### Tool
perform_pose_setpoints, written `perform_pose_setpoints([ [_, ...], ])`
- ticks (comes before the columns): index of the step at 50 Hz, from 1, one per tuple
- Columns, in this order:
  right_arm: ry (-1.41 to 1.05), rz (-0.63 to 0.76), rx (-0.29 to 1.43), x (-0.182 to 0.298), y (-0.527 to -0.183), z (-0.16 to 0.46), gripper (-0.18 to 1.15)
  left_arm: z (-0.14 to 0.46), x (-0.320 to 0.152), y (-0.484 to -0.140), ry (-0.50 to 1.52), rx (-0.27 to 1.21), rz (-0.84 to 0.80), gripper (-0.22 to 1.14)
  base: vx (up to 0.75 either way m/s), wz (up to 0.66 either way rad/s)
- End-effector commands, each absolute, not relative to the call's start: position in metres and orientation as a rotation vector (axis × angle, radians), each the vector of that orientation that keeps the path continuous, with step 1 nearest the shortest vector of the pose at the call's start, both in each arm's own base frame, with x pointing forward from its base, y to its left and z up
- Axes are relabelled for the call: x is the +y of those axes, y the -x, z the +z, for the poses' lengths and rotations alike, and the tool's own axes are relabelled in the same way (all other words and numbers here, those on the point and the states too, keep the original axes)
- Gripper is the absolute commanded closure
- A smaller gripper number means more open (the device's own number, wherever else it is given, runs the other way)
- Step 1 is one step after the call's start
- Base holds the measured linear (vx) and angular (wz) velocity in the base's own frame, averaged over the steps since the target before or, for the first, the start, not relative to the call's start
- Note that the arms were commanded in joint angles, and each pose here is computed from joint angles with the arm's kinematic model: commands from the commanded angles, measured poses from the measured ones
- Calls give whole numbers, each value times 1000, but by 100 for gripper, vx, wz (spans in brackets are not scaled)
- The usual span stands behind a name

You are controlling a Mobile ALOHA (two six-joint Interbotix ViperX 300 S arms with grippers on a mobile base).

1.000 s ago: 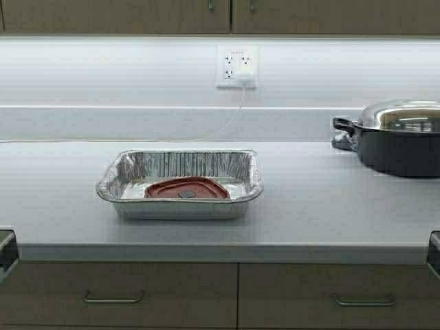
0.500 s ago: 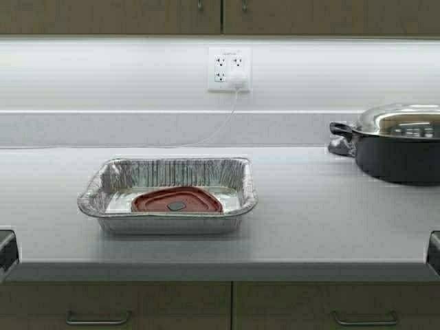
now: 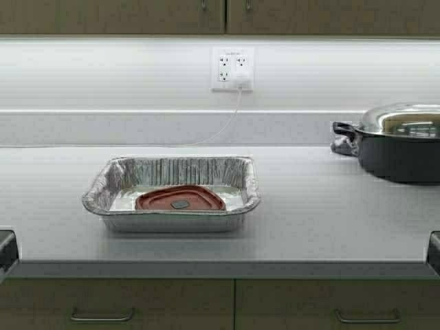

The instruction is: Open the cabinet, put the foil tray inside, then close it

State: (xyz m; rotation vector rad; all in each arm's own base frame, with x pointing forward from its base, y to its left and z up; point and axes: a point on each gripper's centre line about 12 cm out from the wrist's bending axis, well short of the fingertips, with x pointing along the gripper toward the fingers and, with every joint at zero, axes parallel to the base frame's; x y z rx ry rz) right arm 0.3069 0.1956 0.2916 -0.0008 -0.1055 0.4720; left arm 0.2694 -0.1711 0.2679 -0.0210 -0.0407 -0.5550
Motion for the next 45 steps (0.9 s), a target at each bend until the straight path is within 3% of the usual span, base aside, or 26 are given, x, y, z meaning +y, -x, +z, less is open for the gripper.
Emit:
perform_pose_setpoints([
  [1, -30, 381, -163, 211, -325, 311, -6, 284, -201, -300, 77, -106, -545, -10, -1, -1],
  [9, -31, 260, -150, 223, -354, 316, -6, 280, -222, -338, 130, -166, -454, -10, 0, 0],
  [21, -56, 223, -160, 242, -389, 317, -6, 265, -236, -383, 177, -223, -326, -10, 0, 0],
  [45, -80, 172, -164, 239, -436, 320, -1, 252, -260, -425, 202, -246, -304, -6, 1, 0],
])
